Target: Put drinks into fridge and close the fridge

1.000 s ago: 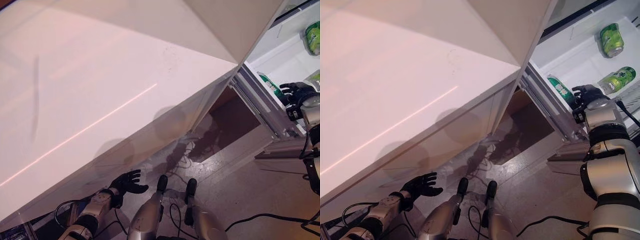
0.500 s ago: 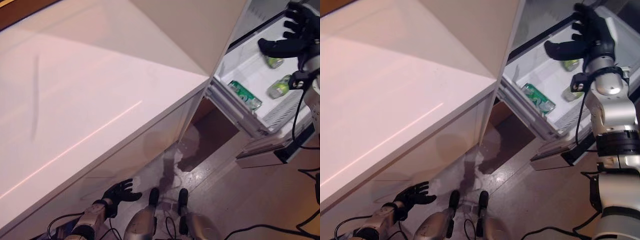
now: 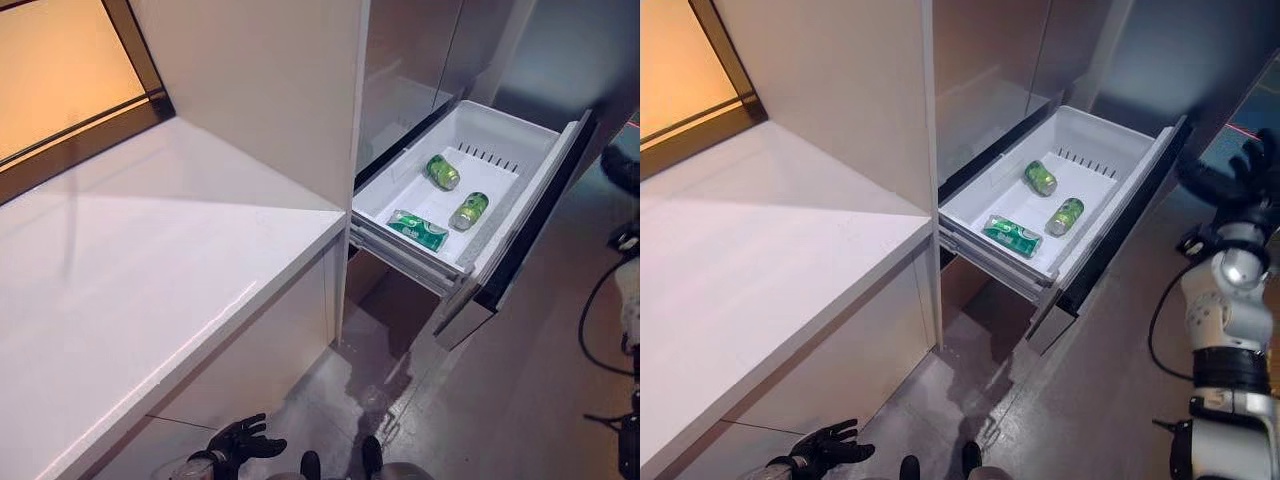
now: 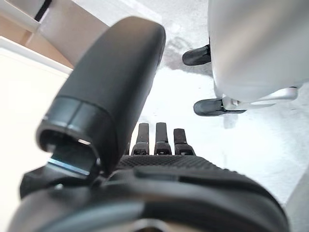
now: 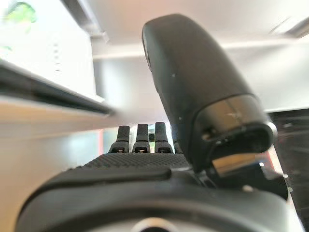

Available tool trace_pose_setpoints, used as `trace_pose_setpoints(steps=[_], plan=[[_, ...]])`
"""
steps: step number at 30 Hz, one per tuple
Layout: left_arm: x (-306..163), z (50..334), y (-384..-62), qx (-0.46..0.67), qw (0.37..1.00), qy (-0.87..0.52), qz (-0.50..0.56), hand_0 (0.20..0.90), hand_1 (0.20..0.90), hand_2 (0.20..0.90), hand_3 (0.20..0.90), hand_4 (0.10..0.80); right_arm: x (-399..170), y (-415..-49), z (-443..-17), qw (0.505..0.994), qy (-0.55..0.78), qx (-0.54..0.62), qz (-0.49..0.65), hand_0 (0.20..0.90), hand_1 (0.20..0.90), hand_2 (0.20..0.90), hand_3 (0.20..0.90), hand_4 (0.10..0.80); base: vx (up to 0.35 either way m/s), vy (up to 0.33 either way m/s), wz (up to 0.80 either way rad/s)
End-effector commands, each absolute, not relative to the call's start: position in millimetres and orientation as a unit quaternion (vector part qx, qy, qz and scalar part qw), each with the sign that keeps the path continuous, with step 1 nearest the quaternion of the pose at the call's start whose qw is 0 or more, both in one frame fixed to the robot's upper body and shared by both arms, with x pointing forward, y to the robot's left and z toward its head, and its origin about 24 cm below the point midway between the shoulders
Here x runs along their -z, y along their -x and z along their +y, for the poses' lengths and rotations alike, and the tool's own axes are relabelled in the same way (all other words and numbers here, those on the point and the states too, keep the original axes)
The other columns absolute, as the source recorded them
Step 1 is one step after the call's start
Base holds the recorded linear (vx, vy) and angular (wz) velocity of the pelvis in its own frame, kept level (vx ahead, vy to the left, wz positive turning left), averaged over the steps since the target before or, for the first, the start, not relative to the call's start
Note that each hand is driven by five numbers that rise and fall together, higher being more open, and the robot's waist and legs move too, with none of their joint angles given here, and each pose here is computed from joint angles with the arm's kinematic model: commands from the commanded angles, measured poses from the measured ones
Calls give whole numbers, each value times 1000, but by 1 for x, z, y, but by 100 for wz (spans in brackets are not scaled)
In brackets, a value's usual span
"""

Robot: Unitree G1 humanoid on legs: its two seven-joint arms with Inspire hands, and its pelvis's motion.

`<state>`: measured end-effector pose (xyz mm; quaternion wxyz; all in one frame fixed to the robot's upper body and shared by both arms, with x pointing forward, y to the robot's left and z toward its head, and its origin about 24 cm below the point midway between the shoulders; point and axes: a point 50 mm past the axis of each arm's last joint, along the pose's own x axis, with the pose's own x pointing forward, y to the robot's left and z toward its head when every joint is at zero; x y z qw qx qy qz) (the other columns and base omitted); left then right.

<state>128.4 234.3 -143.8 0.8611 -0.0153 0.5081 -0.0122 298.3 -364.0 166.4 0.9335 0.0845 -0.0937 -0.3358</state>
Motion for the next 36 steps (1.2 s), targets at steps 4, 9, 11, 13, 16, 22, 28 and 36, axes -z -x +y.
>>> trace_pose_setpoints(steps=[4, 9, 11, 13, 16, 22, 28, 36], plan=[[142, 242, -128, 22, 860, -24, 509, 900, 900, 900, 900, 800, -196, -293, -374, 904, -154, 349, -196, 900, 900, 900, 900, 800, 54, -42, 7], [138, 238, -139, 20, 870, -28, 492, 900, 900, 900, 900, 800, -198, -298, -377, 896, -185, 352, -196, 900, 900, 900, 900, 800, -64, -3, 20], [134, 238, -147, 13, 878, -27, 477, 900, 900, 900, 900, 800, -204, -301, -378, 892, -195, 352, -205, 900, 900, 900, 900, 800, -207, 27, 11], [130, 240, -155, 6, 885, -24, 464, 900, 900, 900, 900, 800, -211, -304, -378, 889, -198, 355, -213, 900, 900, 900, 900, 800, -199, 40, 10], [125, 242, -162, -9, 893, -20, 449, 900, 900, 900, 900, 800, -217, -307, -379, 886, -200, 358, -217, 900, 900, 900, 900, 800, -134, 53, 4], [121, 249, -166, -33, 900, -7, 434, 900, 900, 900, 900, 800, -222, -313, -382, 892, -206, 345, -207, 900, 900, 900, 900, 800, -53, 58, -3], [121, 249, -164, -38, 902, 7, 430, 900, 900, 900, 900, 800, -230, -327, -361, 923, -219, 227, -220, 900, 900, 900, 900, 800, -1, 52, 0], [124, 243, -160, -26, 902, 12, 430, 900, 900, 900, 900, 800, -251, -346, -320, 949, -197, 72, -235, 900, 900, 900, 900, 800, 20, 43, -5]])
